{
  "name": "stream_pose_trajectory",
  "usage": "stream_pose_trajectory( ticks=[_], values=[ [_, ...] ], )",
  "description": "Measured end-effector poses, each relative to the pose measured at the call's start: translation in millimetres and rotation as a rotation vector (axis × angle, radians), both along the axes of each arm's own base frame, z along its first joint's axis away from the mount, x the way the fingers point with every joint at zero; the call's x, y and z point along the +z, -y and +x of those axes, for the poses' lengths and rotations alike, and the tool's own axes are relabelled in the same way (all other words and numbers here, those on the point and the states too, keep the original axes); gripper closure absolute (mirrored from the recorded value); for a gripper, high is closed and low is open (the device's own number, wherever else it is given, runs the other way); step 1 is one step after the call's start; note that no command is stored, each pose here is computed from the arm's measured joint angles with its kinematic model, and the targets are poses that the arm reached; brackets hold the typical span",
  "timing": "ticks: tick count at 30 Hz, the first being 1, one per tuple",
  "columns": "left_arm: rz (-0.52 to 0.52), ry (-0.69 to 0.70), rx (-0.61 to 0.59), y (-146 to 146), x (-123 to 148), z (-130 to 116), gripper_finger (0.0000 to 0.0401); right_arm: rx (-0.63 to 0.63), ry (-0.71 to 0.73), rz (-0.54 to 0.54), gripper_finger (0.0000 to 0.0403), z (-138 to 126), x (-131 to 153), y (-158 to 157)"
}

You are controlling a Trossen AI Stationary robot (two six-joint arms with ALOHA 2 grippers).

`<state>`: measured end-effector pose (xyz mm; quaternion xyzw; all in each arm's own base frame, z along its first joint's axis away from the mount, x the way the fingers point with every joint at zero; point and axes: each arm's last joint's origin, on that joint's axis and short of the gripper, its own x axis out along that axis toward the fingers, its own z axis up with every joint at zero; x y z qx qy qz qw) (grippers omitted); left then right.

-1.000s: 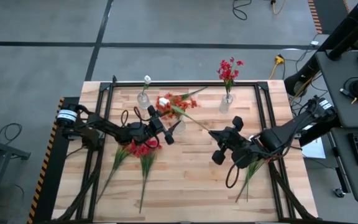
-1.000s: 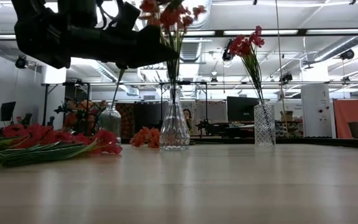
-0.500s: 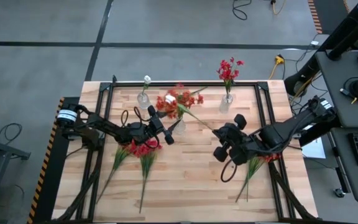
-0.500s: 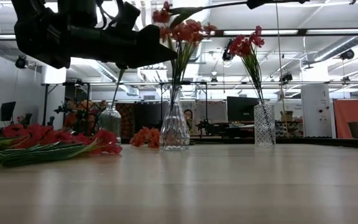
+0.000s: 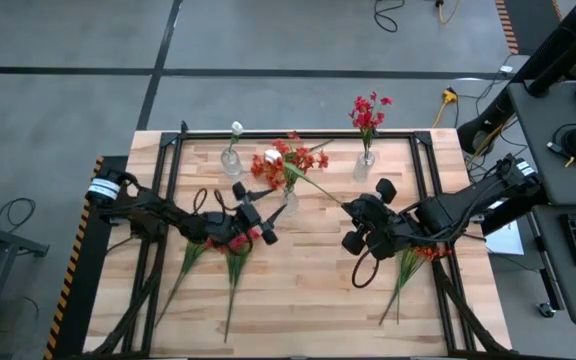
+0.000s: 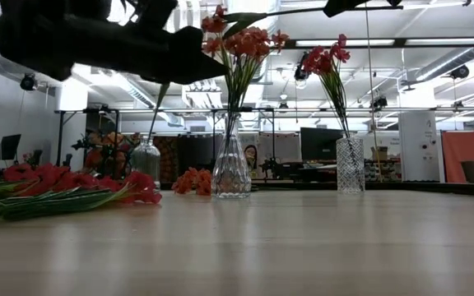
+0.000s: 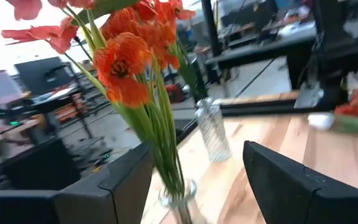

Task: Sort flowers into vase by color
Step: Put the top white tulip into the top left transparent vase

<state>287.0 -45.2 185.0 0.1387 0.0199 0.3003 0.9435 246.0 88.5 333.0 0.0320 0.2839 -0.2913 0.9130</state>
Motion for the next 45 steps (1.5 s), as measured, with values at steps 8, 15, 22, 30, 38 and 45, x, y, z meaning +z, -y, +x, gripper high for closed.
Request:
stream_pose_trajectory(
  ticks=[8, 15, 22, 30, 38, 45],
  values=[
    [0.005, 0.053, 0.032, 25.5, 28.8, -20.0, 0.0168, 0.006, -0.005, -0.008, 0.0390, 0.0, 0.0, 0.0],
    [0.001, 0.251, -0.012, 1.4, 62.8, -26.4, 0.0168, 0.001, -0.006, -0.030, 0.0390, 0.3, 0.0, 0.2],
    [-0.019, 0.241, -0.020, -23.7, 51.0, -14.7, 0.0168, -0.001, -0.004, -0.033, 0.0390, 0.4, -0.1, 0.2],
    [-0.012, 0.210, 0.016, -40.0, 42.1, 1.7, 0.0168, -0.004, 0.001, -0.030, 0.0390, 1.0, 0.0, 0.4],
    [0.023, 0.176, 0.037, -48.2, 44.6, 21.7, 0.0187, -0.004, 0.002, -0.029, 0.0390, 1.2, -0.3, 0.3],
    [0.022, 0.185, 0.045, -48.4, 45.1, 23.9, 0.0246, -0.004, -0.004, -0.032, 0.0390, 1.1, -1.9, 0.4]
  ],
)
